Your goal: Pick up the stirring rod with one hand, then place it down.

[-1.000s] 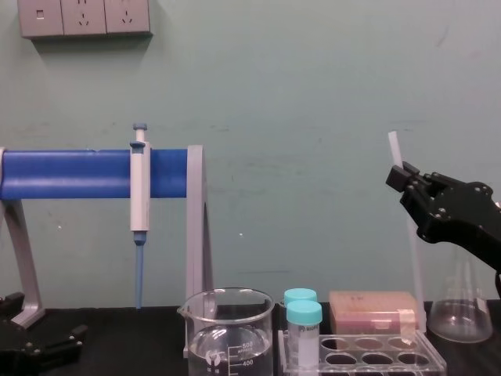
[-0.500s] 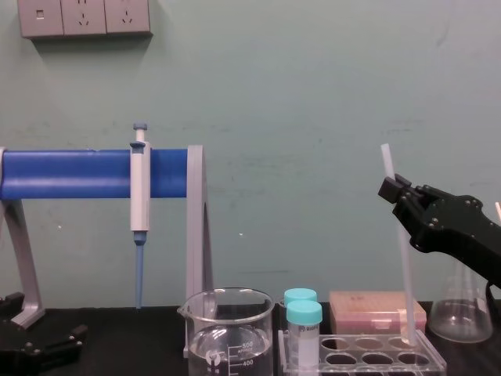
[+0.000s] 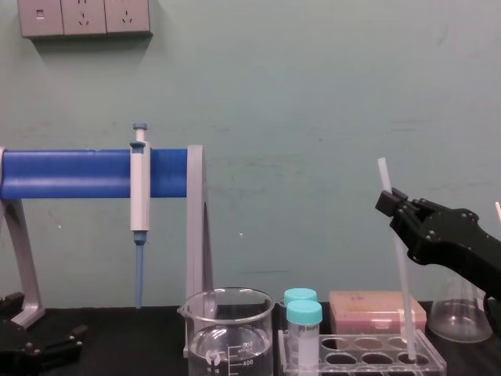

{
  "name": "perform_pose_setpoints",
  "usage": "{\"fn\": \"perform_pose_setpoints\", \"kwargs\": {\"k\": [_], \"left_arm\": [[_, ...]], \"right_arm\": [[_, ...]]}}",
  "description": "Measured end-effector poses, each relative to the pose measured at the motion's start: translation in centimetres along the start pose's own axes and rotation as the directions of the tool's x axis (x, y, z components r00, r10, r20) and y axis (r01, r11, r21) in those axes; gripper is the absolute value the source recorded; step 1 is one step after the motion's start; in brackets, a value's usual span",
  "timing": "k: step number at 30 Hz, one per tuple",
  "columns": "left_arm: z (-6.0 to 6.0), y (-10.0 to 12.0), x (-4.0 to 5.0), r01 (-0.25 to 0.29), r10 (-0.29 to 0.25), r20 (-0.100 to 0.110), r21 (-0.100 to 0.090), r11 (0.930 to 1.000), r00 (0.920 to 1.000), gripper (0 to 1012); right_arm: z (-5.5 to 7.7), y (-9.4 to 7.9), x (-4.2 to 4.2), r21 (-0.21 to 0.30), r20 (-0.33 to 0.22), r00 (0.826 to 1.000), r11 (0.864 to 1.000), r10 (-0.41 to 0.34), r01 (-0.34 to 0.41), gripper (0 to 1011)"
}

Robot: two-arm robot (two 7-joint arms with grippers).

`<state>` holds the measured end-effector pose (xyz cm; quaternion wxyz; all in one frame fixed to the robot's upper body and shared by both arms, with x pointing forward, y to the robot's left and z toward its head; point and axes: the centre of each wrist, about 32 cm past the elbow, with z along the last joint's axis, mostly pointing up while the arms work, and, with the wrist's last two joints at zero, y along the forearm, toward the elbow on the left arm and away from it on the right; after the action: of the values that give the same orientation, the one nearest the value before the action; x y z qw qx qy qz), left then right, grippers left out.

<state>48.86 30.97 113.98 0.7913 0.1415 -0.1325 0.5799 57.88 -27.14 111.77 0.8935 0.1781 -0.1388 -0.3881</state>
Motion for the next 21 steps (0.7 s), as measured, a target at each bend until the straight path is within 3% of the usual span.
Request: {"fn": "perform_pose_setpoints", "kwargs": {"k": [21], "left_arm": [[0.0, 0.0, 0.00, 0.000, 0.000, 0.000, 0.000, 1.0000, 1.0000, 1000]], "right_arm": [[-1.4, -0.7, 0.31, -0.054, -0.043, 0.999, 0.998, -0.020, 0.018, 64]]}}
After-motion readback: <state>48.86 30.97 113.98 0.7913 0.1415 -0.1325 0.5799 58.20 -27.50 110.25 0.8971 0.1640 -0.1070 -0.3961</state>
